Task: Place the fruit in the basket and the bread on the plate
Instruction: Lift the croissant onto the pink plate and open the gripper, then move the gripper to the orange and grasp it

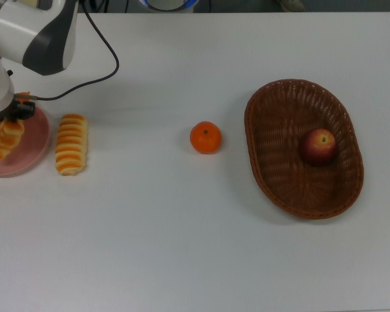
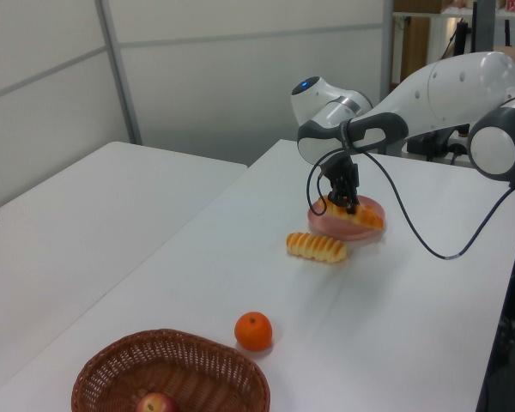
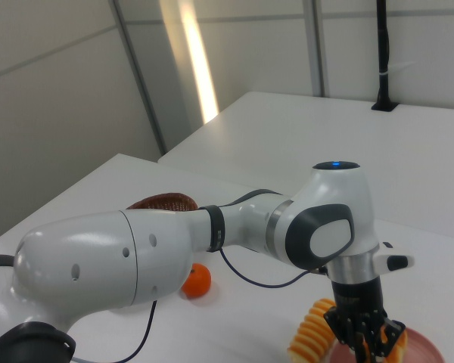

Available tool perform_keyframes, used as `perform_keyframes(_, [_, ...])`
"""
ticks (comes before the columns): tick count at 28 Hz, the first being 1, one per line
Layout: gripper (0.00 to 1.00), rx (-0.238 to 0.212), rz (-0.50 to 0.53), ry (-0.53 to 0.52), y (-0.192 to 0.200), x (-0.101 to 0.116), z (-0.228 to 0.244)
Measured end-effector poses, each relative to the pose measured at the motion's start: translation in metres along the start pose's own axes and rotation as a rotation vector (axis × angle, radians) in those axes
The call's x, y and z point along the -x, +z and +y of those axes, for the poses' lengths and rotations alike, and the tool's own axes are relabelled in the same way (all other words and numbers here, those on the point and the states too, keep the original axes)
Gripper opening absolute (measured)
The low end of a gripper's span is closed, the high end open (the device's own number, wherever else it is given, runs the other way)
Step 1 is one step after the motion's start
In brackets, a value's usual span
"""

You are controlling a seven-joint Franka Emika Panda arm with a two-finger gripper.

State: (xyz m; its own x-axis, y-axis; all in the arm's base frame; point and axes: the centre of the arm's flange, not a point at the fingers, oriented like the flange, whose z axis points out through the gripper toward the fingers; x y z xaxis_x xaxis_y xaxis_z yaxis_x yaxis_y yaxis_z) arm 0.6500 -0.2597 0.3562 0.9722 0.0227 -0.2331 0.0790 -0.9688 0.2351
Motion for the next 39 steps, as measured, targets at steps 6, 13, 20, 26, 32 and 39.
perform_keyframes(6, [0.50, -0.009, 0.024, -0.001, -0.012, -0.001, -0.004])
perform_keyframes(13, [0.74, -0.067, 0.098, 0.001, -0.050, -0.001, -0.021])
perform_keyframes(20, [1.00, -0.084, 0.105, -0.147, -0.095, -0.018, -0.122])
perform_keyframes(26, [1.00, -0.064, 0.031, -0.311, -0.120, -0.018, -0.233])
perform_keyframes(32, [1.00, -0.049, -0.019, -0.432, -0.132, -0.007, -0.312])
perform_keyframes(39, [1.00, -0.039, -0.069, -0.533, -0.128, 0.007, -0.375])
